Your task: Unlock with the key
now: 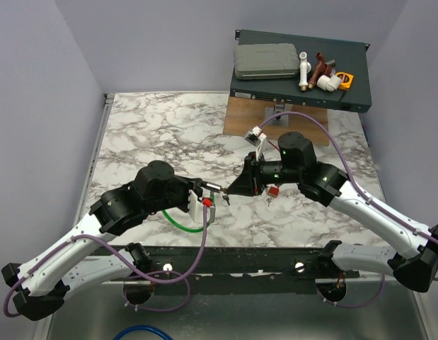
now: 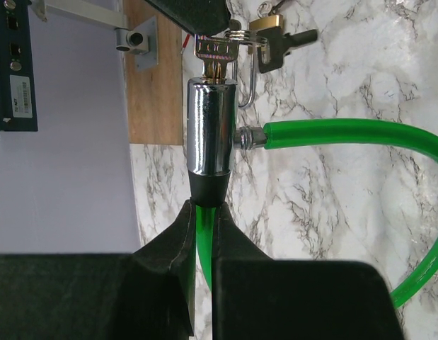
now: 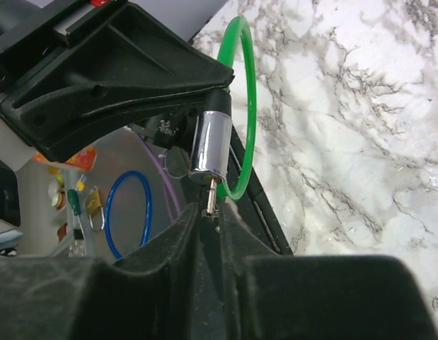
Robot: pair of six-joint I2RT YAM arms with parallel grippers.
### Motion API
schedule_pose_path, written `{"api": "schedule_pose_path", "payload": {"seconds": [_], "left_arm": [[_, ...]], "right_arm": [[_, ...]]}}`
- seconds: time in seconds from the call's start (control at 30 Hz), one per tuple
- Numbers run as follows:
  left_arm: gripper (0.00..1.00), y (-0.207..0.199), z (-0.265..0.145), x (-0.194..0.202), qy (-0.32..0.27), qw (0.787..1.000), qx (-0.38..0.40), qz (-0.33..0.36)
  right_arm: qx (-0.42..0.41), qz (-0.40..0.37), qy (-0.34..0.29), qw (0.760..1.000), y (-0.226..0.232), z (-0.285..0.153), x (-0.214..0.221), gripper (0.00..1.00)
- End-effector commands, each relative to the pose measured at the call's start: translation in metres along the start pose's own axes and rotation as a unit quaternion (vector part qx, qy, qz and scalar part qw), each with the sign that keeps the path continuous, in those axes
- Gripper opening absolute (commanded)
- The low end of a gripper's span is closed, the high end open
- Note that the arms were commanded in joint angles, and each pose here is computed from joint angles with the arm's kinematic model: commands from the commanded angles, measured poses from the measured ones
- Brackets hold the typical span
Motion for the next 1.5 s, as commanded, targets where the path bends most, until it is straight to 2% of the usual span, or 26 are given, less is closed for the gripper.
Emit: {"api": "schedule_pose_path", "payload": {"seconds": [0.0,0.23,0.47,0.57,0.67,0.8,0.87,1.17,1.3,1.47], "left_arm": [[0.0,0.006,-0.002,-0.008,-0.03,0.999,-0.023,0.012],[0.0,0.008,-0.001,-0.008,-0.03,0.999,-0.029,0.013],[0.0,0.01,-0.002,-0.013,-0.038,0.999,-0.015,0.003],[0.0,0.007,-0.002,-0.017,-0.04,0.999,0.017,-0.006],[0.0,0.002,0.002,-0.019,-0.041,0.998,0.053,-0.013],[0.0,0.002,0.004,-0.025,-0.047,0.995,0.077,-0.037],[0.0,0.004,0.003,-0.028,-0.048,0.994,0.086,-0.046],[0.0,0.008,-0.003,-0.045,-0.065,0.982,0.148,-0.097],[0.0,0.013,-0.008,-0.048,-0.06,0.968,0.19,-0.151],[0.0,0.019,-0.011,-0.047,-0.06,0.944,0.239,-0.218]], "right_arm": [[-0.042,-0.002,0.009,0.999,0.008,0.003,0.0,0.14],[-0.043,0.003,0.007,0.999,0.006,0.006,0.003,0.01],[-0.031,0.008,0.001,0.999,-0.002,0.014,0.002,0.01],[-0.014,-0.033,-0.003,0.999,-0.005,0.012,-0.002,0.01],[0.007,-0.107,-0.044,0.993,-0.003,0.003,-0.008,0.01],[0.017,-0.214,-0.102,0.971,0.007,-0.008,-0.008,0.01],[0.017,-0.255,-0.11,0.96,0.011,-0.01,-0.005,0.01],[0.025,-0.405,-0.072,0.911,0.03,-0.001,0.014,0.01],[0.064,-0.47,-0.06,0.878,0.037,0.001,0.02,0.01],[0.137,-0.554,-0.052,0.819,0.042,-0.002,0.021,0.01]]}}
Point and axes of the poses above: each gripper's point midway between its finger pads, its own z axis out along the fingers, its own y axis along the line the jaws close on, x = y × z, the point moved 7 cm from there along -z, back along the fingers, and after that the axes turned 2 degrees about -z, right-handed, at the moved point
